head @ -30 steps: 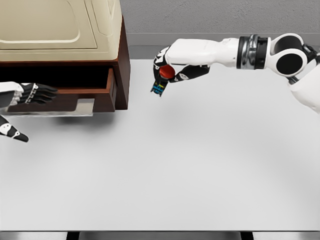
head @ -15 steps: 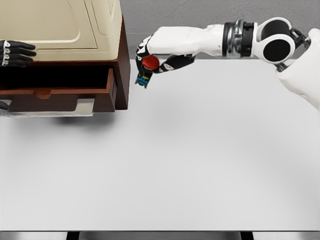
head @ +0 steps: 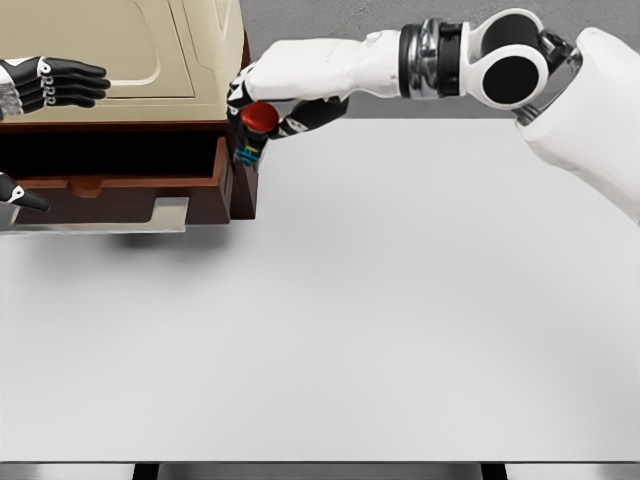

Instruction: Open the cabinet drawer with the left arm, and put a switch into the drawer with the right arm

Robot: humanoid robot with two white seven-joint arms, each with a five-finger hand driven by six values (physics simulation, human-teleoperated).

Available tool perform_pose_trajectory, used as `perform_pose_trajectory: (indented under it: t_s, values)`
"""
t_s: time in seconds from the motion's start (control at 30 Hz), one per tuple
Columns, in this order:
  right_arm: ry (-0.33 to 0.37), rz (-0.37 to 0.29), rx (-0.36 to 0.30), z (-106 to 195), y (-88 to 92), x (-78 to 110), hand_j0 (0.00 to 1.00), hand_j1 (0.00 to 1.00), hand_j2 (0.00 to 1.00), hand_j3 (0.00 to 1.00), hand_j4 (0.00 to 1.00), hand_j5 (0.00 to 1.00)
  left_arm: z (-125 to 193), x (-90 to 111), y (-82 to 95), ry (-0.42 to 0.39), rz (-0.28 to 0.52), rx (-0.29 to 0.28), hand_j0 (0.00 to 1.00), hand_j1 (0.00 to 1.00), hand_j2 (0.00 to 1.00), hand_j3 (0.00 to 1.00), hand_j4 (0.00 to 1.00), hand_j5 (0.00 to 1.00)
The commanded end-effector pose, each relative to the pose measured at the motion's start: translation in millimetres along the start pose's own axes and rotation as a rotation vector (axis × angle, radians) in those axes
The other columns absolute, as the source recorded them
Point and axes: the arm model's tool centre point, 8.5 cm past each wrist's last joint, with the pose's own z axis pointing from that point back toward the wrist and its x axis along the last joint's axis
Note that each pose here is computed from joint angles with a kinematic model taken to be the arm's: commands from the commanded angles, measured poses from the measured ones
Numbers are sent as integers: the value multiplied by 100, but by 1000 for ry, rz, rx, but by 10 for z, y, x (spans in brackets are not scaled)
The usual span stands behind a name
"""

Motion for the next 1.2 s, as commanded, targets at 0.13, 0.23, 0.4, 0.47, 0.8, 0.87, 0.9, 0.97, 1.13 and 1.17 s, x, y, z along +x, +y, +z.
perform_pose_trajectory:
  t_s: [0.13,0.23,0.4,0.47,0.8,0.87,0.9,0.97,1.13,1.17]
  values:
    - [-9,-21,16,-220,-1,0,43,43,43,43,43,43,10,10,8,-4,2,4,100,100,100,100,100,100]
    - [-9,-21,17,-249,-19,1,42,42,42,42,42,42,10,9,8,-3,3,4,100,100,100,100,100,100]
    - [-2,-35,13,-342,-53,-47,42,42,42,42,42,42,4,10,6,-5,2,3,100,100,100,100,100,100]
    - [0,-35,12,-364,-77,-53,42,42,42,42,42,42,4,10,6,-5,2,3,100,100,100,100,100,100]
    - [-3,-53,16,-576,-128,-60,42,42,42,42,42,42,5,9,6,-4,3,3,100,100,100,100,100,100]
    - [-3,-54,19,-616,-139,-58,42,42,42,42,42,42,4,10,6,-5,2,3,100,100,100,100,100,100]
    - [1,-59,22,-632,-130,-77,42,42,42,42,42,42,4,10,6,-5,2,3,100,100,100,100,100,100]
    - [-6,-60,22,-700,-150,-61,42,42,42,42,42,42,5,10,6,-5,2,3,100,100,100,100,100,100]
    - [-14,-61,49,-819,-93,-51,42,42,42,42,42,42,5,11,7,-6,4,3,100,100,100,100,100,100]
    - [-14,-61,56,-841,-75,-50,42,42,42,42,42,42,5,11,7,-6,4,3,100,100,100,100,100,100]
